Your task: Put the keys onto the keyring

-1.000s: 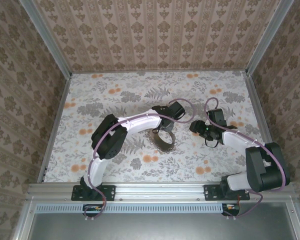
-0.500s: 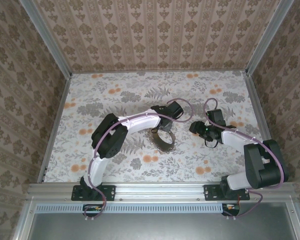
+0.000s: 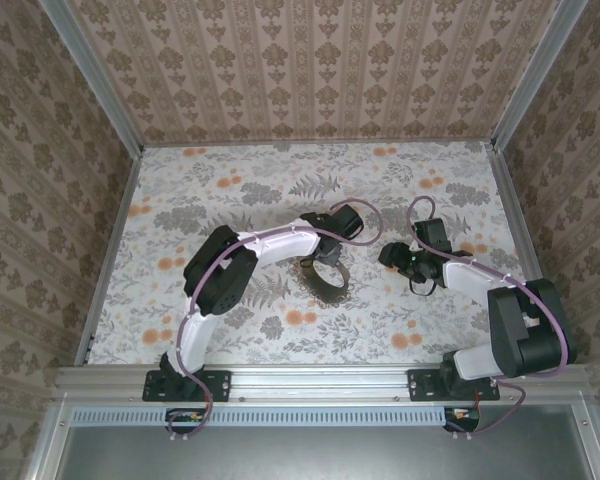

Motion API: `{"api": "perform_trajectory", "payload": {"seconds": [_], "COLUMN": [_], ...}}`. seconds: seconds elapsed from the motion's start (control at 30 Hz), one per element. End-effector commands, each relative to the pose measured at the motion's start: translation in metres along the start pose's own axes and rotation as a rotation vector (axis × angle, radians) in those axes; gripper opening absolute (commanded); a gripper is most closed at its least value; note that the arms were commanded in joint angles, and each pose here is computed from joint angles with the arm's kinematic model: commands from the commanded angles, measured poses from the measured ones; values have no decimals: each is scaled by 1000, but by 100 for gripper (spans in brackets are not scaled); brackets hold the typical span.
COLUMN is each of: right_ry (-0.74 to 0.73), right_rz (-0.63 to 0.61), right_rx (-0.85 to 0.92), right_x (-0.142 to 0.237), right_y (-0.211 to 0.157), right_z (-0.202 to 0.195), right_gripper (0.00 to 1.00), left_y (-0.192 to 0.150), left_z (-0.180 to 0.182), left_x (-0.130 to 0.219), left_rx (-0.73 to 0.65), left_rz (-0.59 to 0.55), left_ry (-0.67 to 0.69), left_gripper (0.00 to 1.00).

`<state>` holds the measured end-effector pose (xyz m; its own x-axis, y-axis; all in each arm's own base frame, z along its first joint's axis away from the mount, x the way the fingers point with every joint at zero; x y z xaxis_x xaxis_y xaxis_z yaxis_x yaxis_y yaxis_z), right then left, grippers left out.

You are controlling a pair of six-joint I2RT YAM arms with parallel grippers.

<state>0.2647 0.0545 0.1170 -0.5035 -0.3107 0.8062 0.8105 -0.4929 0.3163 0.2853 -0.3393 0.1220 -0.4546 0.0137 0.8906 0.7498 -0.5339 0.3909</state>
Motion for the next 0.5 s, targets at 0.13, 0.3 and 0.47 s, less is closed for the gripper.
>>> {"api": "perform_trajectory", "payload": {"seconds": [0.13,0.3,0.47], "right_ry": [-4,-6,-7], "right_rz": [14,15,16], "right_rx": [2,2,1], "right_x": [-3,-4,-4], "right_y": [-2,-2,-2], "right_z": [-4,-4,-4], "right_gripper": [64,64,64], "left_y": [-8,-9,-11], "left_z": [6,7,7], "left_x": [-12,-13,-14], "left_rx": [18,19,24], "left_rz": [32,34,38], "left_ry": [37,36,37], "left_gripper": [29,25,21]}}
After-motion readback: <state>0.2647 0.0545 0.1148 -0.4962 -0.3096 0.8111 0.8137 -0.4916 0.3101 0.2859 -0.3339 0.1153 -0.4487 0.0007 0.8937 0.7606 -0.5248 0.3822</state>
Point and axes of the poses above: each hand's point on the last joint's axis, 136 mm out from that joint toward the fingers, its own x axis back along the fingers, its own z axis along the line the jaws close on, y = z × x, the point moved 10 cm from there along x, back along the fingers, and after that the axes turned 2 degrees about -x, right-handed, at the moved point
